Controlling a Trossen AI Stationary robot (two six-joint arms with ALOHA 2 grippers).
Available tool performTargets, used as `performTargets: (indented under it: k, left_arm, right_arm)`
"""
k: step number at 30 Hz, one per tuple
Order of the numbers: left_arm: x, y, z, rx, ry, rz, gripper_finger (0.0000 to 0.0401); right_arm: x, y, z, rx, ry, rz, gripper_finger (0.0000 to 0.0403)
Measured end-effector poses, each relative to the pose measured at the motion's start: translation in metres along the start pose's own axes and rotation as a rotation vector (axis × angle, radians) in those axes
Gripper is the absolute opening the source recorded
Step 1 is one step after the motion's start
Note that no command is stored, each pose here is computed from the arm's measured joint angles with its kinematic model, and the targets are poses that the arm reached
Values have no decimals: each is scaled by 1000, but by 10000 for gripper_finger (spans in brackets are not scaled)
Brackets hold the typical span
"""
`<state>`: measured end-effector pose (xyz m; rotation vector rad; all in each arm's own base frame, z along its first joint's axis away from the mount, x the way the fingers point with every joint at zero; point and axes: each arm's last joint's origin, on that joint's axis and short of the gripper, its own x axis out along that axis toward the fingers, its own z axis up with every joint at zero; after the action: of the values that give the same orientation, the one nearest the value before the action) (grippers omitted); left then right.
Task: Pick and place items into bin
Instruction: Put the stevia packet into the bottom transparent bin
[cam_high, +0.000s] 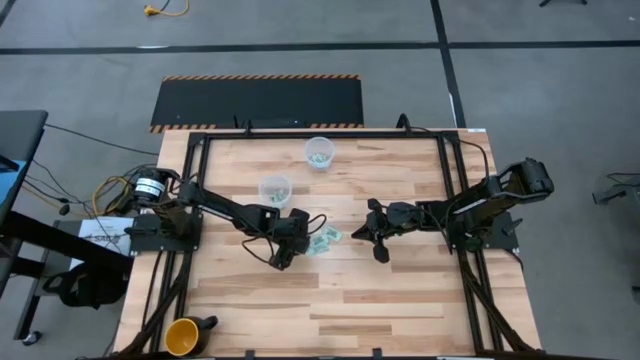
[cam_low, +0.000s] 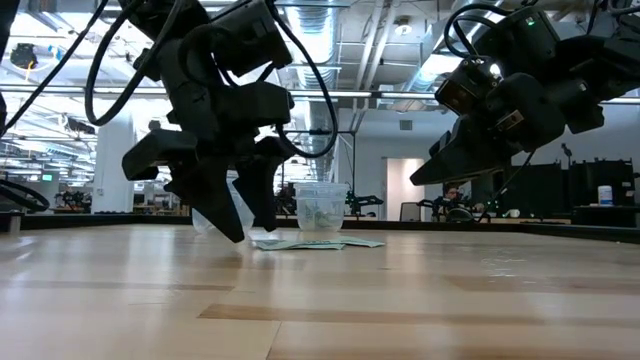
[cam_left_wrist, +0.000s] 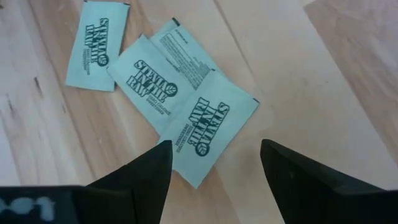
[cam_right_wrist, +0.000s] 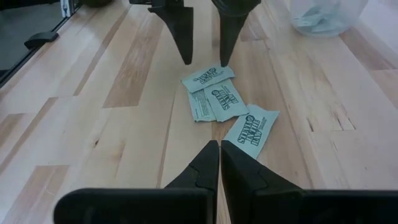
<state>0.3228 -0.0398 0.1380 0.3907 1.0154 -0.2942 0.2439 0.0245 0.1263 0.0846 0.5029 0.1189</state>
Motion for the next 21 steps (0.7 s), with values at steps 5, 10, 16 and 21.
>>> performTargets:
  k: [5, 10, 16, 21]
  left_arm:
    - [0, 0, 0, -3, 2, 0, 236]
    - [0, 0, 0, -13, 4, -1, 236]
    - [0, 1, -1, -36, -5, -34, 236]
    - [0, 6, -3, -69, -5, -34, 236]
  right_arm:
    - [0, 0, 0, 0, -1, 0, 10]
    - [0, 0, 0, 0, -1, 0, 10]
    - [0, 0, 0, 0, -2, 0, 10]
    - [0, 0, 1, 0, -6, 1, 10]
